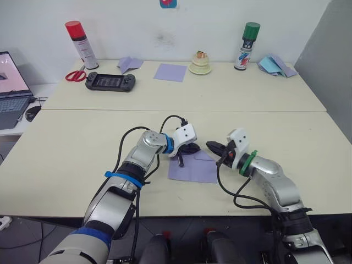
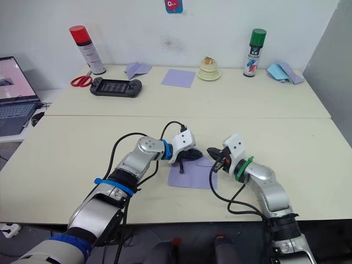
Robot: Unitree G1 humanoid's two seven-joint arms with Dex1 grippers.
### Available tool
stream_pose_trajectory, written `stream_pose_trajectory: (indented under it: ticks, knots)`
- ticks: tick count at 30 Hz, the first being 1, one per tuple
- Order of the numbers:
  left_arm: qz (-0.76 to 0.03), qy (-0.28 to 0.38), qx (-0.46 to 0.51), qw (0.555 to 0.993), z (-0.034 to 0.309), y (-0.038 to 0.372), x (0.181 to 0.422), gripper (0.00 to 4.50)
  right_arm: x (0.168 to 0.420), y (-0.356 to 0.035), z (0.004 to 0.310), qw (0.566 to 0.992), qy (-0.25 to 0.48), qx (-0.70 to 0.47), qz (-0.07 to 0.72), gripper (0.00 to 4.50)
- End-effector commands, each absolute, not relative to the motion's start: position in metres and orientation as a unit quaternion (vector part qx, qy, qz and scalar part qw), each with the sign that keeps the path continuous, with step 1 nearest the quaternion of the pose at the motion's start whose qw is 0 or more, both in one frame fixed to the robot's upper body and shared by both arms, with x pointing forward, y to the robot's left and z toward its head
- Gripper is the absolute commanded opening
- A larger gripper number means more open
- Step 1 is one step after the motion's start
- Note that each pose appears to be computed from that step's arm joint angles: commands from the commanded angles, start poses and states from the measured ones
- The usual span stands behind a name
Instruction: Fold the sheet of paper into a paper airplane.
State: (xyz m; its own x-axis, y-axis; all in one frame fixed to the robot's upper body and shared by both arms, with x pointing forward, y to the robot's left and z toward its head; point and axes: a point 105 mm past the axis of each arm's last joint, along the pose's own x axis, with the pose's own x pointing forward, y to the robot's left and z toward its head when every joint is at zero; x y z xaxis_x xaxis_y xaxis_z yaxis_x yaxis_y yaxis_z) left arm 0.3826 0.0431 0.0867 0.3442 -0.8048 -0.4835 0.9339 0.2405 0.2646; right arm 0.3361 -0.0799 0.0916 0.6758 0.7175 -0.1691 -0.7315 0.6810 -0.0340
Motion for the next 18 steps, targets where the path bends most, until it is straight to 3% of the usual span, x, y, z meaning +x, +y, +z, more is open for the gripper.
stream_pose_trajectory:
  ticks: [1, 6, 10, 13, 18]
  knots:
    - [-0.549, 0.144, 0.261, 0.78, 0.078, 0.049, 0.384, 0.0, 0.338, -0.072, 0.085, 0.911, 0.076, -0.071, 0.398, 0.09]
    - [-0.565, 0.091, 0.188, 0.798, 0.11, 0.027, 0.384, 0.0, 0.337, -0.073, 0.071, 0.908, 0.095, -0.09, 0.398, 0.09]
    - [-0.566, 0.116, 0.207, 0.789, 0.096, 0.026, 0.379, 0.0, 0.339, -0.076, 0.069, 0.908, 0.096, -0.098, 0.397, 0.09]
    - [-0.524, 0.155, 0.255, 0.798, 0.075, 0.044, 0.387, 0.0, 0.339, -0.075, 0.07, 0.907, 0.095, -0.099, 0.398, 0.09]
    - [-0.448, 0.147, 0.274, 0.838, 0.086, 0.068, 0.412, 0.0, 0.337, -0.073, 0.066, 0.905, 0.098, -0.101, 0.401, 0.09]
